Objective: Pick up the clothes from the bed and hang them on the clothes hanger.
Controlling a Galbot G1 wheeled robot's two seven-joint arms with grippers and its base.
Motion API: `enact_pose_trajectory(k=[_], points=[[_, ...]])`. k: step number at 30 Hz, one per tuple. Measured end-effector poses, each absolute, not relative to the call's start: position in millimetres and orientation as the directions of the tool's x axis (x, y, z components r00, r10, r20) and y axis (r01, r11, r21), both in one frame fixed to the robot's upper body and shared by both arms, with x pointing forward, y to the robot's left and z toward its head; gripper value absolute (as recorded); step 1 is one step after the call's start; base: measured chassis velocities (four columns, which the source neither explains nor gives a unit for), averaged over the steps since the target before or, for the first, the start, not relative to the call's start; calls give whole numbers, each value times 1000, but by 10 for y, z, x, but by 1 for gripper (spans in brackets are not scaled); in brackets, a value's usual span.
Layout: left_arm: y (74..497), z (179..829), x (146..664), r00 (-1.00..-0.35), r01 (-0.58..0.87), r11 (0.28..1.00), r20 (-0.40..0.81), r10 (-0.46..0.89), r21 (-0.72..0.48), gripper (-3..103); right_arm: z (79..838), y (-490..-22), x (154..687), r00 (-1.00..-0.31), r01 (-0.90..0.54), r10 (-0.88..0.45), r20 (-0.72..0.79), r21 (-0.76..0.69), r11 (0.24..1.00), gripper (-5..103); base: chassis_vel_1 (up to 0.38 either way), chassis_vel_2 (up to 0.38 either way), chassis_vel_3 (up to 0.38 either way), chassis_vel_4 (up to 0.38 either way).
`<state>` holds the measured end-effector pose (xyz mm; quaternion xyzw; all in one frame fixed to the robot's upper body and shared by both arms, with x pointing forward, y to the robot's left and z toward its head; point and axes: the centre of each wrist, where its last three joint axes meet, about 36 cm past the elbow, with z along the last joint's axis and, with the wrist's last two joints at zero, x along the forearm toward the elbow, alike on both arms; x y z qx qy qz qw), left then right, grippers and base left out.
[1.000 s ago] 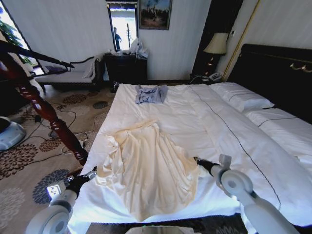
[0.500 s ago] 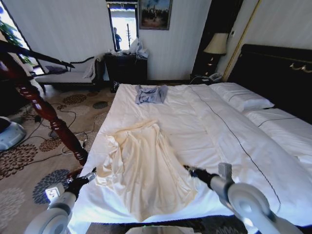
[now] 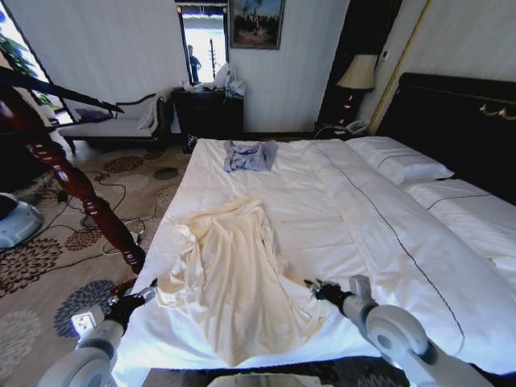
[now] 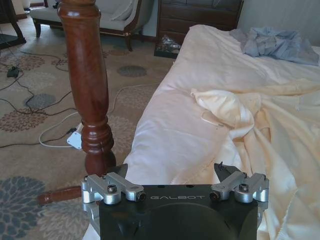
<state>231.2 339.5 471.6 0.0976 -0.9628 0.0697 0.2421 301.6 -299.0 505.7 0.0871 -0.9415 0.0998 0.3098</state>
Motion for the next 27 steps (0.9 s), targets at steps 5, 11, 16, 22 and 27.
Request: enact_pose_trajectory(k=[5,11,16,22,27], points=[[3368,4712,2319,-866,-216,972,478,-148,-90,99,5223,-3119,3088,-856,-145,27,516,-289,946,55,0,0,0,0],[3344,4703,2320,-866,-210,974,479,-145,-83,99,5282,-3118,3276,-845,-138,-69,530,-92,986,76,0,0,0,0],[3313,4716,2299,-865,-206,976,480,-144,-77,99,5178,-2980,3776,-804,-126,-221,552,204,971,96,0,0,0,0],[3318,4742,2263,-863,-208,976,483,-151,-67,99,5031,-2841,4436,-720,-140,-358,595,380,914,100,0,0,0,0],[3319,4727,2289,-864,-205,976,482,-148,-67,99,4769,-2911,4661,-688,-91,-341,641,390,916,102,0,0,0,0]])
